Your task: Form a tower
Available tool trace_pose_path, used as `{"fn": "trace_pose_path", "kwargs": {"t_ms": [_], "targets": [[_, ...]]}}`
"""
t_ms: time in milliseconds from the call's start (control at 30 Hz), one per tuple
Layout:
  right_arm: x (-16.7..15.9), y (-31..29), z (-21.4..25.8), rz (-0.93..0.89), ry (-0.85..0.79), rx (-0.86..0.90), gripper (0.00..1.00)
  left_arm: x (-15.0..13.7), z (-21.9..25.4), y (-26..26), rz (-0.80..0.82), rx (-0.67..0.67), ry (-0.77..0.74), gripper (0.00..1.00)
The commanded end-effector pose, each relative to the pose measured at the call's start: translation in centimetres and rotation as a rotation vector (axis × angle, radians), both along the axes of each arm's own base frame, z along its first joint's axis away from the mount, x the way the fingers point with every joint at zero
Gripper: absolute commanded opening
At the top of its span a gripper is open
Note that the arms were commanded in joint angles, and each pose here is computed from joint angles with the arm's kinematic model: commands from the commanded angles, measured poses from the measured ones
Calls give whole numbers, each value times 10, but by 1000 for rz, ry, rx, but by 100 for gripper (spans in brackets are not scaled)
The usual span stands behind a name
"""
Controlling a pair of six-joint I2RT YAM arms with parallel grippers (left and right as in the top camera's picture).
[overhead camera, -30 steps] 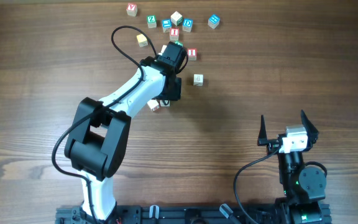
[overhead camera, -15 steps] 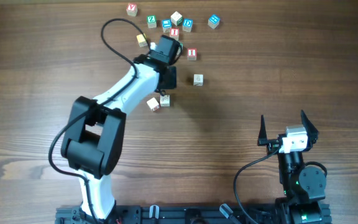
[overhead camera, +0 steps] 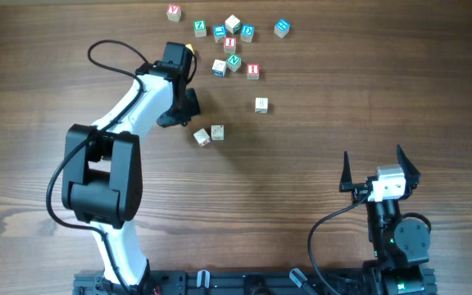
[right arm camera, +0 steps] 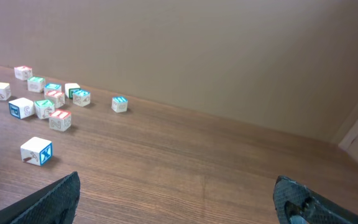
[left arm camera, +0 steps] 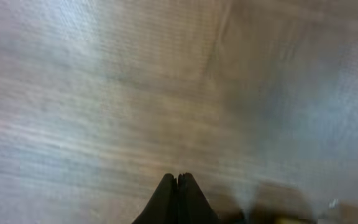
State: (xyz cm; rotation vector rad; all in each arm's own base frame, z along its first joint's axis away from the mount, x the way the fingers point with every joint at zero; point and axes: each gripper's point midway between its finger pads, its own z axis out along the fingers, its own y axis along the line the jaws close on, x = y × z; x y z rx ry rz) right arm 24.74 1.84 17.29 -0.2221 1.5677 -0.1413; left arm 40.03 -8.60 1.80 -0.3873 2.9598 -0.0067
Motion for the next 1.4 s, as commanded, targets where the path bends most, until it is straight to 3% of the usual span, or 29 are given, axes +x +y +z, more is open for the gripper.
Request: {"fn": "trace_pose_path", "kwargs": {"t_ms": [0, 267, 533, 667, 1367], "targets": [[0, 4, 1, 19, -5, -4, 100, -13, -3, -9, -11, -33, 49, 4], [0, 4, 1, 20, -6, -5, 100, -26, -4, -6, -11, -20, 104, 6], [0, 4, 1, 20, -6, -5, 100, -14, -3, -11, -17, -40, 57, 7], [0, 4, 1, 20, -6, -5, 100, -17, -3, -20, -25, -96, 72, 6], [0, 4, 1, 20, -5, -5, 100, -24, -4, -19, -23, -90, 101, 5]]}}
